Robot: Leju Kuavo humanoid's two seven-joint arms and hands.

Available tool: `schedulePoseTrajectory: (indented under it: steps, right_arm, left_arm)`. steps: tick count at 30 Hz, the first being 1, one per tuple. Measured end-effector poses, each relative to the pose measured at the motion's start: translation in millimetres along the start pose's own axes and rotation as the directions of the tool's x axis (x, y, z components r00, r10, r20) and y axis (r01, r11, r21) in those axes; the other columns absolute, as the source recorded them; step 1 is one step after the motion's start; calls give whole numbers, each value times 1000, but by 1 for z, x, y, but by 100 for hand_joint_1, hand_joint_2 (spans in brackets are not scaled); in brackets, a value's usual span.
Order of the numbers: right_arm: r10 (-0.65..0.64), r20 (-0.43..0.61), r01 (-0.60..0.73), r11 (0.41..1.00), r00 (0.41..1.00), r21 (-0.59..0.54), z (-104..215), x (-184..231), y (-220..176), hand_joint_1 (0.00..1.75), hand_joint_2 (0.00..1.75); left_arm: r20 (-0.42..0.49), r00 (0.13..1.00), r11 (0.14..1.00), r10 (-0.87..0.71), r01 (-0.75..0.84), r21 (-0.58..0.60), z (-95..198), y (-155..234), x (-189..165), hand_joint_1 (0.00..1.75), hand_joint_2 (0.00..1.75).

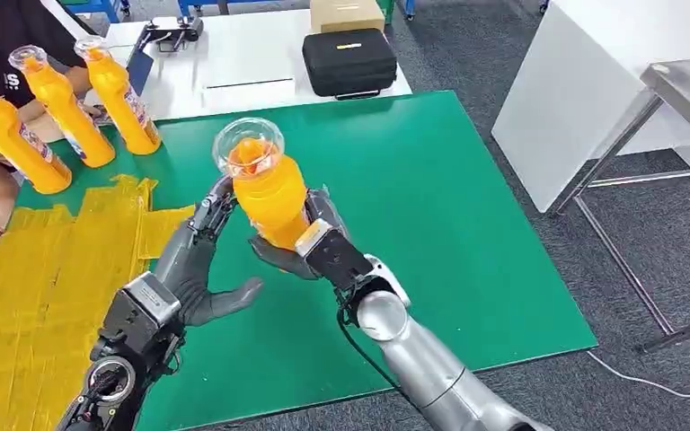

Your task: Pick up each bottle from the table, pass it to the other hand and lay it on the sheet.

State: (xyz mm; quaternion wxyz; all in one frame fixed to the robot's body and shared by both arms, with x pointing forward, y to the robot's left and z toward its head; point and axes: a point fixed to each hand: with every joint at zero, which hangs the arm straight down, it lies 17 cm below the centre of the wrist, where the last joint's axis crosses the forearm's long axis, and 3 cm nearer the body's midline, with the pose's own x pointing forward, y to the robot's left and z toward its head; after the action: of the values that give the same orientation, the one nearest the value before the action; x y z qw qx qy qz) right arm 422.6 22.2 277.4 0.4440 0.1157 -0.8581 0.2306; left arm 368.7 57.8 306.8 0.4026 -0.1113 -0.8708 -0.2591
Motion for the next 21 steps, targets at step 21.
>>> schedulePoseTrajectory:
  steps: [21]
  right_arm:
    - [69,0,-67,969,998,239,12,0,79,175,175]
  left_arm:
    - [-39,999,994,-27,31,106,5,23,-13,0,175]
